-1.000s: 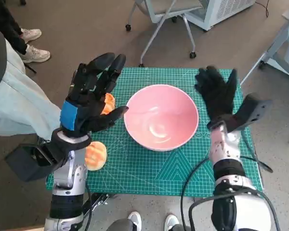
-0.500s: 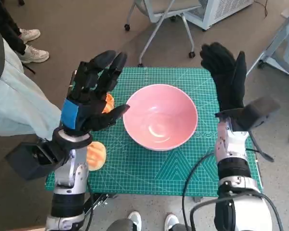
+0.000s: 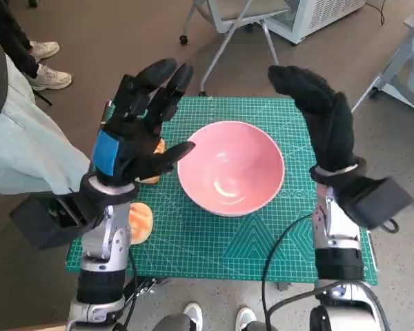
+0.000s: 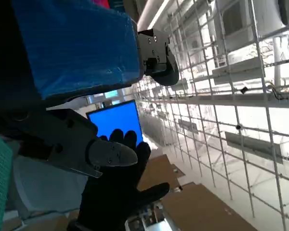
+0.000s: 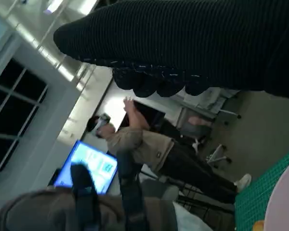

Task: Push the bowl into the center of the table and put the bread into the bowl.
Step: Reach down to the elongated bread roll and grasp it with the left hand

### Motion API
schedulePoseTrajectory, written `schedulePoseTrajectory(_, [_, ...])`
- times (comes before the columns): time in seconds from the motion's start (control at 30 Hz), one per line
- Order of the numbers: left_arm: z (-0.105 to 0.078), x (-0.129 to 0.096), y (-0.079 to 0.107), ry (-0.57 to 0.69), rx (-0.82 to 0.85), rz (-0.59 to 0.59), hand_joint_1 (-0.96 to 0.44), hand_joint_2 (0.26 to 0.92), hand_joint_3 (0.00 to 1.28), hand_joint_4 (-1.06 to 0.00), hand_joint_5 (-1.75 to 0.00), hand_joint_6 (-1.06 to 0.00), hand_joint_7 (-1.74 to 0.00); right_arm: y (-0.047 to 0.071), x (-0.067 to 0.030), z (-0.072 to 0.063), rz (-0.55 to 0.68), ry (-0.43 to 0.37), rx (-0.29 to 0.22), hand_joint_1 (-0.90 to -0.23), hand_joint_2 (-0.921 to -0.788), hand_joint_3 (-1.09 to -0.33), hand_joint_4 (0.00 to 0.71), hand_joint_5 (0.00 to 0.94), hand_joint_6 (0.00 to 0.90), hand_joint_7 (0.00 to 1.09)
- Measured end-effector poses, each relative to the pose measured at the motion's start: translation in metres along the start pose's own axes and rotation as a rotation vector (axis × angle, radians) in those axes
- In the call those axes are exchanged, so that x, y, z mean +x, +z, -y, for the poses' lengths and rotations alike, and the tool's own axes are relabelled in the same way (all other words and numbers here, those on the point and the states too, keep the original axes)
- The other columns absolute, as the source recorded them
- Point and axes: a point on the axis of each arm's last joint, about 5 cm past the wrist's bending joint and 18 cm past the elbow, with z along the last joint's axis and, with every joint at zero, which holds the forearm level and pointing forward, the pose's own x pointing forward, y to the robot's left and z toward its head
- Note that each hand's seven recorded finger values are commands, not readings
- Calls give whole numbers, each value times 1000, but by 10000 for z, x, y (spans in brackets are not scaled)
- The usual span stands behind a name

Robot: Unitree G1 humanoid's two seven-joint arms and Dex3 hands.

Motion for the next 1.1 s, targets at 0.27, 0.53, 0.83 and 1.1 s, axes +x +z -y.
schedulePoseTrajectory(0.27, [-4, 32, 13, -29, -2, 2, -257, 920, 233, -235, -1, 1, -699, 9, -23, -24, -17, 27, -12, -734, -921, -772, 184, 11, 188, 216])
schedulePoseTrajectory(0.53, [-17, 46, 27, -59, 3, 7, -254, 920, 232, -232, 0, 1, -704, 1, -28, -46, -42, 31, -4, -750, -921, -768, 191, 12, 183, 233])
schedulePoseTrajectory(0.83, [-76, 38, 63, -79, 32, 6, -264, 917, 227, -236, -3, 1, -708, 14, -14, -74, -39, 29, 6, -748, -921, -765, 188, 7, 175, 249])
schedulePoseTrajectory(1.1, [-397, -35, 264, -101, 263, -14, -267, 919, 143, -257, -8, -21, -649, 13, -13, -101, -37, 26, 24, -745, -921, -768, 185, 4, 165, 263])
